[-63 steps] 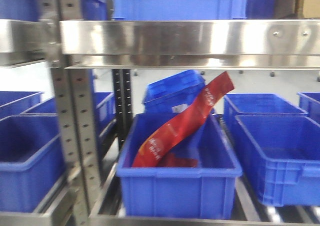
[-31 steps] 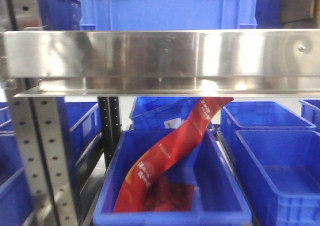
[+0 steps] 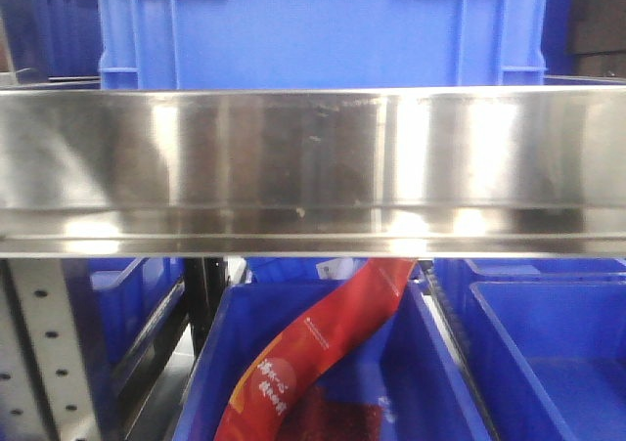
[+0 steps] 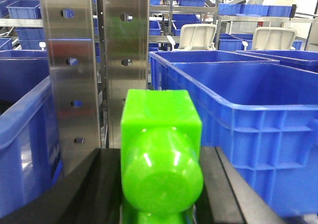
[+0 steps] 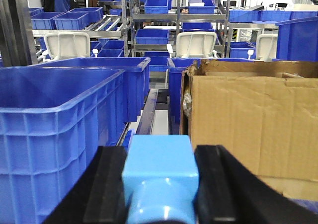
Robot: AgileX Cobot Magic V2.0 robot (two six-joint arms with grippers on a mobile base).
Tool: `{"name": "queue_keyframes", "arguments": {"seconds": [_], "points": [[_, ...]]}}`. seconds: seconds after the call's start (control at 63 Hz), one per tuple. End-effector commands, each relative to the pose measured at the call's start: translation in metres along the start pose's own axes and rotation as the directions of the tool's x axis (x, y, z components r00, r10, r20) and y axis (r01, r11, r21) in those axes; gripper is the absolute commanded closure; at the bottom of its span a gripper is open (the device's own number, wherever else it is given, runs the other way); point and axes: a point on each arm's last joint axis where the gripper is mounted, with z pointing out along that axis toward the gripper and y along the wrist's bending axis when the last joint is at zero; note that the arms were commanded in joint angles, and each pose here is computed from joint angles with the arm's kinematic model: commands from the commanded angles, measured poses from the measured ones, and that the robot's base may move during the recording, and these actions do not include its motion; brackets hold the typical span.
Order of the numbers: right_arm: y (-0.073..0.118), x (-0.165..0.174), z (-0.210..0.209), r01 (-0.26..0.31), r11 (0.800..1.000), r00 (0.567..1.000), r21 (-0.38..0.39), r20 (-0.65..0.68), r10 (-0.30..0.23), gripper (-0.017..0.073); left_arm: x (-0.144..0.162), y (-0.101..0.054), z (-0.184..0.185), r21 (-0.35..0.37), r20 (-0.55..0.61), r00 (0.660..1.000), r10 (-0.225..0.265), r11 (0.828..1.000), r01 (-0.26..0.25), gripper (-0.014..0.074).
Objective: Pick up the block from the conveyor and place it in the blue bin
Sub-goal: 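Move both held blocks over an open blue bin on the shelf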
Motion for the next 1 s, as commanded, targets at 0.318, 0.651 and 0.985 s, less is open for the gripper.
{"name": "queue_keyframes", "arguments": {"seconds": [0.318,0.651,0.985], "points": [[-0.0001,-0.0057,-0.0015,0.012,1.0,0.999,0.003,0.036,-0.012,0.0721,-0.0025,-0.0001,-0.0009,0.001,0.024,1.0,-0.002,1.0,0.002,0.0705],[-0.0001,-0.0057,-0.0015,0.012,1.0,0.999,0.003,0.036,-0.012,0.0721,-0.0025,-0.0001,-0.0009,0.001,0.024,1.0,-0.002,1.0,0.002,0.0705],[0.0,-0.0057,-0.0015,0.01,1.0,0.999,0.002,0.036,-0.01,0.0721,-0.0072,0.001,-0.0011,-0.012,0.077,0.997,-0.001,1.0,0.002,0.0705]]}}
